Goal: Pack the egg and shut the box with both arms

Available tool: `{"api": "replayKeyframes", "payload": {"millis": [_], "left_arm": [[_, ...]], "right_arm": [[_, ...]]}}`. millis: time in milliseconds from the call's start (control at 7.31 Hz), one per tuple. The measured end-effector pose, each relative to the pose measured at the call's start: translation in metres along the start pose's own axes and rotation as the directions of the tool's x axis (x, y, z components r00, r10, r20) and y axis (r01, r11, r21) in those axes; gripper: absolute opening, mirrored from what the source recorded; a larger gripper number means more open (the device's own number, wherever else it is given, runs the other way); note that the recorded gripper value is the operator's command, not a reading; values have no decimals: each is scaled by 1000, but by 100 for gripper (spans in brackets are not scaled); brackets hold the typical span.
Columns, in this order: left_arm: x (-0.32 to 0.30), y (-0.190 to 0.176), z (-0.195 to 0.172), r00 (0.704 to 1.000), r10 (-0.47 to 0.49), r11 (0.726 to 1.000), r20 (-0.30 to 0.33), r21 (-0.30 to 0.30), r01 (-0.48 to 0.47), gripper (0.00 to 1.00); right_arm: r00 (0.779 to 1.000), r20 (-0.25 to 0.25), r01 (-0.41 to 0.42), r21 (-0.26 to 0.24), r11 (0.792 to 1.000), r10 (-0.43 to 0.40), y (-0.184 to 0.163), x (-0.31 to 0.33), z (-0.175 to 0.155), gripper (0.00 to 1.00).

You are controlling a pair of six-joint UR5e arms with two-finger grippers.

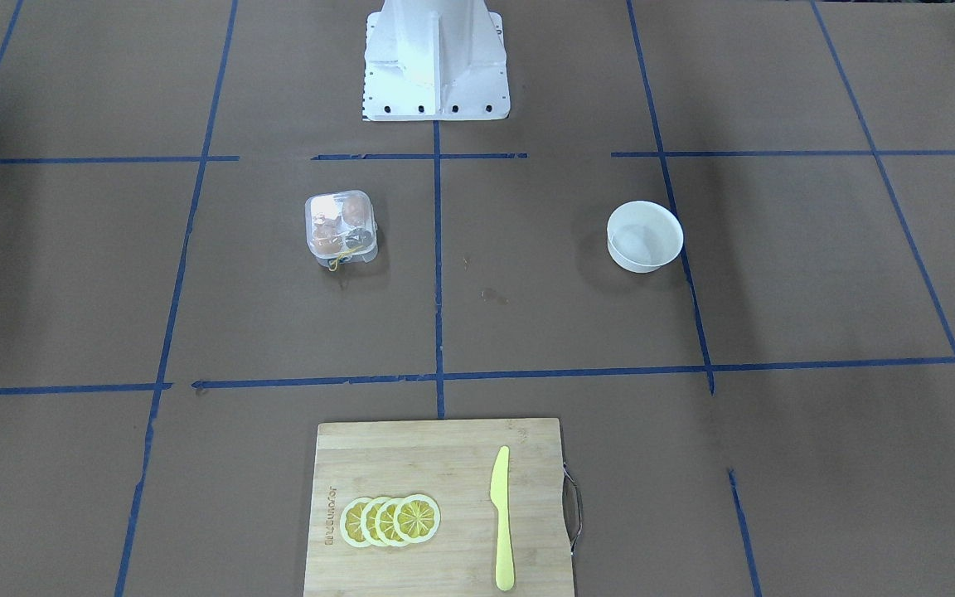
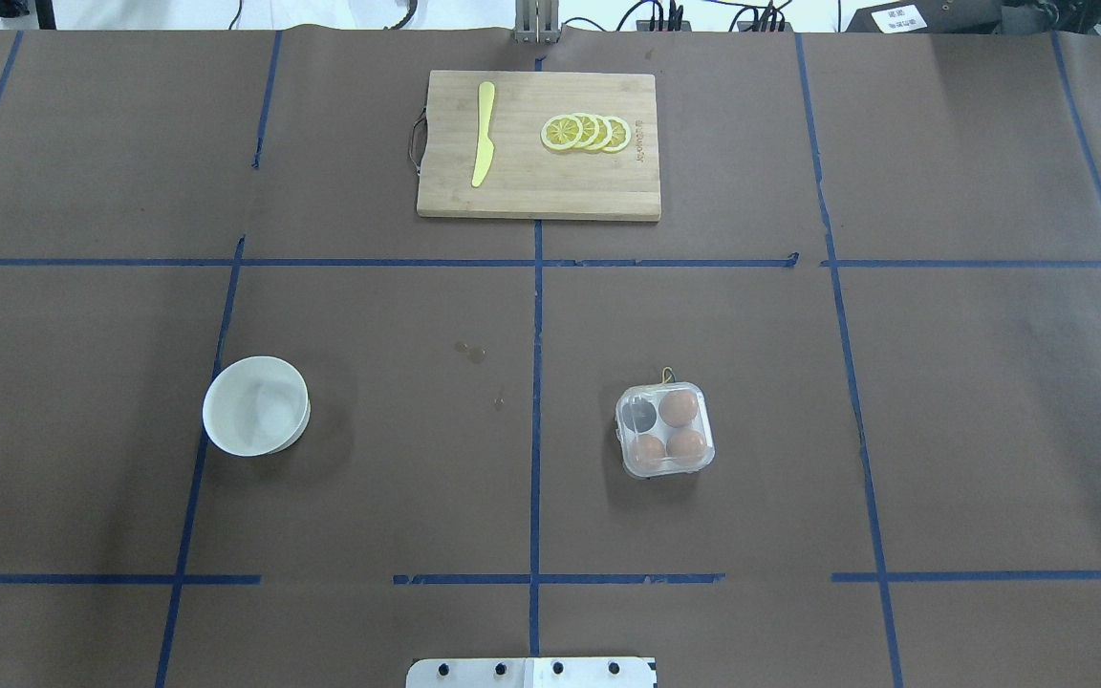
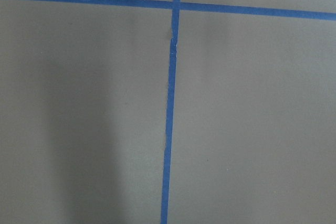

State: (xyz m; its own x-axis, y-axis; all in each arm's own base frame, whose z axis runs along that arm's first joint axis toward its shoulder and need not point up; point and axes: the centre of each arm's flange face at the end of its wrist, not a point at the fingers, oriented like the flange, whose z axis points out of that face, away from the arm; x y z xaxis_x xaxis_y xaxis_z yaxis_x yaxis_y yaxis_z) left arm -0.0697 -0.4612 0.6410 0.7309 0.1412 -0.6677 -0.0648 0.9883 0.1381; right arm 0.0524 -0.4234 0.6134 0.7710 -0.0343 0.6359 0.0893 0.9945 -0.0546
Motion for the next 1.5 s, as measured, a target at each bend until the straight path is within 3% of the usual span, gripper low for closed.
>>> {"api": "replayKeyframes", "payload": {"millis": [547,1505], "left_arm": [[1,1,0,1000,2,1000,-6,1,-2,100],[-2,6,4,1000,-7,1000,-8,-8,7,100]], "right_arm": [[1000,1,-31,-30,999,31,19,16,15,100],[998,5,-59,-61,996,59,22,28,29,100]]}}
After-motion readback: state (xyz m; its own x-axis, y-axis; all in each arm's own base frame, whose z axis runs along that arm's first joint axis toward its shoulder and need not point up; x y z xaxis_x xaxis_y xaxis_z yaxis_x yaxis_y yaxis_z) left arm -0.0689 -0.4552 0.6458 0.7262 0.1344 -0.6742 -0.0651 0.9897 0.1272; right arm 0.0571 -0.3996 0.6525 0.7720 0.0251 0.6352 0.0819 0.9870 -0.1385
